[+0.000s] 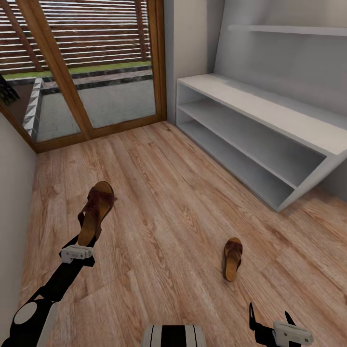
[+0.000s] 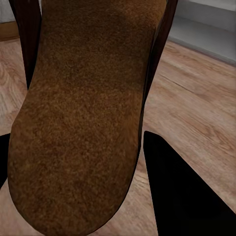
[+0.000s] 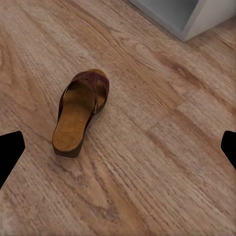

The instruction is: Pick up the two gym shoes and the two sandals from the corridor floor and place them onto the hallstand (shoe rack) in the corridor, making sure they are on the rack and not on the floor. Arrange them so the two gym shoes are next to each other and the two sandals are next to each other.

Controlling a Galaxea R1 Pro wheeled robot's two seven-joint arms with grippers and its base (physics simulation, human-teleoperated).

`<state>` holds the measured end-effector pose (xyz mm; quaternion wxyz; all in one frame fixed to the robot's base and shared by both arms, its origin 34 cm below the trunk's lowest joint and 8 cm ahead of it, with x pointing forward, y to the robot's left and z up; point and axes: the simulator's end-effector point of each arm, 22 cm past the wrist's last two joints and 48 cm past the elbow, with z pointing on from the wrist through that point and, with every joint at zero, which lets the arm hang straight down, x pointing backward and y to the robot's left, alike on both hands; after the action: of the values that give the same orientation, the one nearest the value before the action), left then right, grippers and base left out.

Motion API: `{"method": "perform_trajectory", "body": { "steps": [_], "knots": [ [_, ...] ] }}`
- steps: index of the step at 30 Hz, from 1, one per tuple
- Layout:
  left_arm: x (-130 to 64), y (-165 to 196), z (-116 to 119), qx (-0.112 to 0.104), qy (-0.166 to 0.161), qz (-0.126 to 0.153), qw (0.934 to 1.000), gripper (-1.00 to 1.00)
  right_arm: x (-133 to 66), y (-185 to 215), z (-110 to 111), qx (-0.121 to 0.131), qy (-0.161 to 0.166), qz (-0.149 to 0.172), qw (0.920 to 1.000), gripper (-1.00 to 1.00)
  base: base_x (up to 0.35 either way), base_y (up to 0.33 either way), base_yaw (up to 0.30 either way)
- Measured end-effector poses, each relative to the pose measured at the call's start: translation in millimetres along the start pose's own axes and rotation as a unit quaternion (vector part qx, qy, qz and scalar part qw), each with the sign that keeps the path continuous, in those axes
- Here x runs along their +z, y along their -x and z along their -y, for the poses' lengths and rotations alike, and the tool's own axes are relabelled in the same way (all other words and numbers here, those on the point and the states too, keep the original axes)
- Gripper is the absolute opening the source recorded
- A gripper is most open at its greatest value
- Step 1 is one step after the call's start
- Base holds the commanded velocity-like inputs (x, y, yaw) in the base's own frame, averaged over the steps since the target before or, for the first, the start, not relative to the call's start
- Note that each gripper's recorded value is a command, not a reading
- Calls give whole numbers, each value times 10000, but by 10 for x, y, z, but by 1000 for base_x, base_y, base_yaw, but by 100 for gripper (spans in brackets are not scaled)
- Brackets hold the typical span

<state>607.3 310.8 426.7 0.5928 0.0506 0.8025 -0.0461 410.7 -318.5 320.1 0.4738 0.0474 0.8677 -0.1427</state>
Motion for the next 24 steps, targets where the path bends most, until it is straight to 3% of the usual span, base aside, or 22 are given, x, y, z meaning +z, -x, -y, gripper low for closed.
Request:
{"method": "perform_trajectory", "body": {
  "steps": [13, 24],
  "knots": [
    [0, -3, 2, -13, 1, -5, 10000, -100, 0, 1, 0, 0, 1, 1, 10000, 100, 11, 0, 0],
    [0, -2, -2, -6, 5, -4, 10000, -100, 0, 0, 0, 0, 1, 0, 10000, 100, 201, 0, 0]
  ]
}}
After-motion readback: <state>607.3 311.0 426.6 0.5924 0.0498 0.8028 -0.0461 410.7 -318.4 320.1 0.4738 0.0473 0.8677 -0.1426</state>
